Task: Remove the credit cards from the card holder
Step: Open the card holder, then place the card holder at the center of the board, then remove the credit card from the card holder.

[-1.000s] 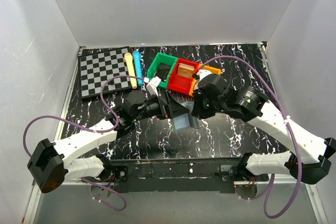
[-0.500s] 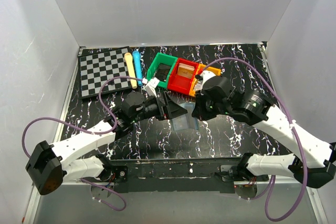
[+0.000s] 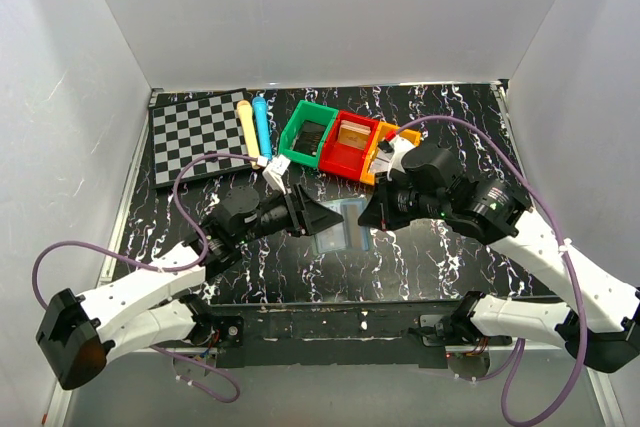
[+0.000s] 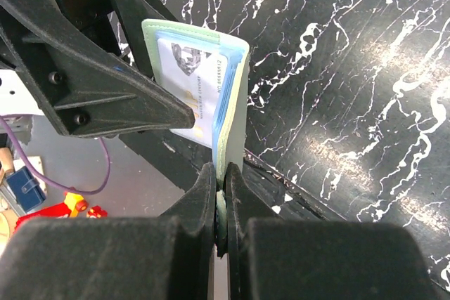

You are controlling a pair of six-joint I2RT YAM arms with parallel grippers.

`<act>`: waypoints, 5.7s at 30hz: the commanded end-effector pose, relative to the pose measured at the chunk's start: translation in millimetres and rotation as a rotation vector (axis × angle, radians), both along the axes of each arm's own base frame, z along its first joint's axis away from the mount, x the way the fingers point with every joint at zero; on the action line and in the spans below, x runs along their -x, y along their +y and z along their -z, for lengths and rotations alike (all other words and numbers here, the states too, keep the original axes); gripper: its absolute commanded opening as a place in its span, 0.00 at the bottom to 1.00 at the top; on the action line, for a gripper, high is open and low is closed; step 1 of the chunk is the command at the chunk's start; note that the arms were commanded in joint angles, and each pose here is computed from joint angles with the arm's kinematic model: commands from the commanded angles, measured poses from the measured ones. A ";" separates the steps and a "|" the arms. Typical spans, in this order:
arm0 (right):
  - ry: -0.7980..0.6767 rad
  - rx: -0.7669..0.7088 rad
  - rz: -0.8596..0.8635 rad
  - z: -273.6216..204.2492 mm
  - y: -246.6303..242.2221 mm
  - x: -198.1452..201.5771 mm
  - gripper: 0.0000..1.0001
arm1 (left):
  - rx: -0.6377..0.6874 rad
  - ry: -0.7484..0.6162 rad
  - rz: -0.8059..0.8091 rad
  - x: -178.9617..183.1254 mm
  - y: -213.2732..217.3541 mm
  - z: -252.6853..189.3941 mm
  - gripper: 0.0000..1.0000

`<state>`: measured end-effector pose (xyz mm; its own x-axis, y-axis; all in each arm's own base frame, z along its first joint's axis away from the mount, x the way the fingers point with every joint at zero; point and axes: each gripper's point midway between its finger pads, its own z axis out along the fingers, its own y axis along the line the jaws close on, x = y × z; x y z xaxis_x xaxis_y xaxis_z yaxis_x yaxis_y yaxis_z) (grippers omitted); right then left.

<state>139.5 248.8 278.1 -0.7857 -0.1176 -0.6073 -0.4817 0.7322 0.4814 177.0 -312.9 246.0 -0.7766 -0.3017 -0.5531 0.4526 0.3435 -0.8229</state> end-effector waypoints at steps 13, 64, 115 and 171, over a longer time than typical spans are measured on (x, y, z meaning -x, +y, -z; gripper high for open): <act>-0.002 -0.112 -0.020 -5.2 15.4 -5.8 0.01 | -0.078 -0.012 -0.052 2.7 19.9 21.0 0.08; 0.215 -0.271 -0.071 160.7 38.6 -42.6 0.34 | -0.428 0.221 0.039 -34.2 22.6 195.5 0.00; 0.498 -0.181 0.005 223.9 22.9 -33.4 0.33 | -0.588 0.283 -0.062 -62.3 60.1 202.5 0.37; 0.438 -0.179 -0.028 203.1 77.9 -57.1 0.36 | -0.349 0.396 -0.110 -27.2 72.2 211.1 0.07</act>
<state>191.1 314.2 65.9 -0.9757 -0.0576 -0.2115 -0.1984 0.6421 0.7405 205.5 -247.3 43.6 -0.9226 -0.2400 -0.3021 0.0926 0.6224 -0.7772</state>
